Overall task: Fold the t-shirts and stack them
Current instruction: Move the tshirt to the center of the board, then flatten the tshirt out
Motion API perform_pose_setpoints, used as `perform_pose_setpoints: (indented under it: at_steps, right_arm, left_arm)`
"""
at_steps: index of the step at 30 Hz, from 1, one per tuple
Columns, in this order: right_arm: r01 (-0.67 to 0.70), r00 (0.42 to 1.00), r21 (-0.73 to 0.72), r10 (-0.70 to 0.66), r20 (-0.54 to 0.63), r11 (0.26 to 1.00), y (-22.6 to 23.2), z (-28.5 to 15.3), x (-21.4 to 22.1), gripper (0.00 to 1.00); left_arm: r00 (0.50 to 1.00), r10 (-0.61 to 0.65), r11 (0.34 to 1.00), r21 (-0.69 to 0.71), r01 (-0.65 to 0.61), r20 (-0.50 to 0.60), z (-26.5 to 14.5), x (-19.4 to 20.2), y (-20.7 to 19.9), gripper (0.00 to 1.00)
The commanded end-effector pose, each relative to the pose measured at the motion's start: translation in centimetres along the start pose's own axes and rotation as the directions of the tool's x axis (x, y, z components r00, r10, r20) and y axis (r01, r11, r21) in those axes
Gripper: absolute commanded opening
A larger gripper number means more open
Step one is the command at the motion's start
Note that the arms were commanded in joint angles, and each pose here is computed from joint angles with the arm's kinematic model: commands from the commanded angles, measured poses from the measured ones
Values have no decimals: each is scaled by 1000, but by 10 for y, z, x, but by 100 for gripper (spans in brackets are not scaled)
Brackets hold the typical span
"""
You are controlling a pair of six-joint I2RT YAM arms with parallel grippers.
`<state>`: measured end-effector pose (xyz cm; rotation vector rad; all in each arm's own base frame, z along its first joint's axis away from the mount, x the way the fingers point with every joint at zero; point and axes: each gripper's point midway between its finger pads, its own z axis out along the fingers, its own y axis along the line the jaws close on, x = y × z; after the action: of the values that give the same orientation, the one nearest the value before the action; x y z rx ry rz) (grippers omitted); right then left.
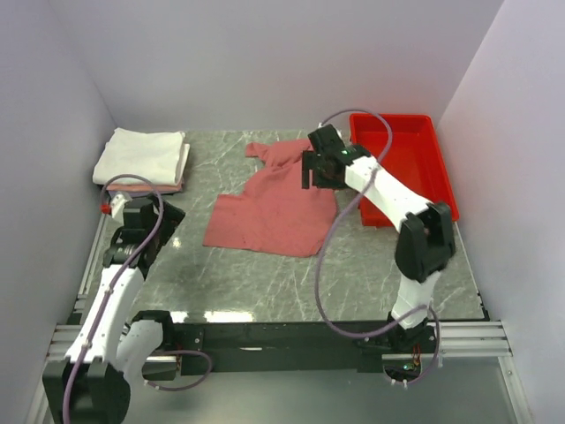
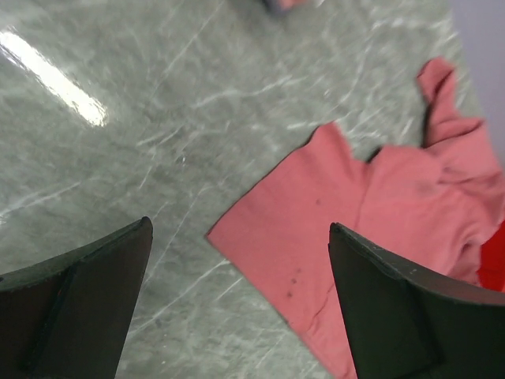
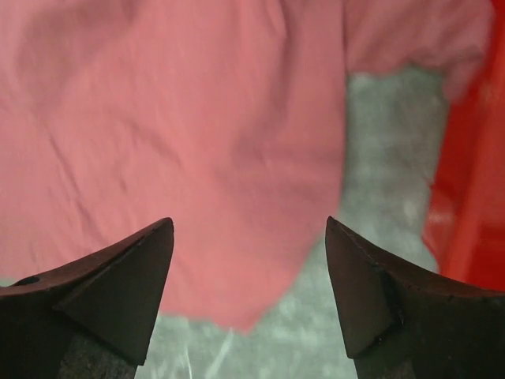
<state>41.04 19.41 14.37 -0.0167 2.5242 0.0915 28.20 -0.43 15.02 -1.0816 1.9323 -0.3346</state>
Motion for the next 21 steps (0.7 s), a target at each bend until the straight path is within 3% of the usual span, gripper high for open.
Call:
perform_pose_setpoints:
  at_steps: [1, 10, 17, 21]
  right_arm:
    - [-48, 980, -38, 54, 189, 998, -8, -50, -24, 84]
    - [-85, 979, -86, 99, 179, 993, -29, -54, 39, 84]
    - [-128, 972, -46, 134, 194, 991, -50, -54, 55, 84]
    - [-139, 971, -69, 150, 188, 988, -50, -54, 56, 84]
  left_arm:
    - [998, 20, 998, 54, -17, -63, 16, 12, -12, 99]
    - [953, 179, 984, 21, -179, -243, 46, 81, -12, 100]
    - [907, 236, 962, -44, -268, -349, 65, 118, -5, 98]
    - [887, 259, 950, -64, -305, -382, 71, 131, -2, 91]
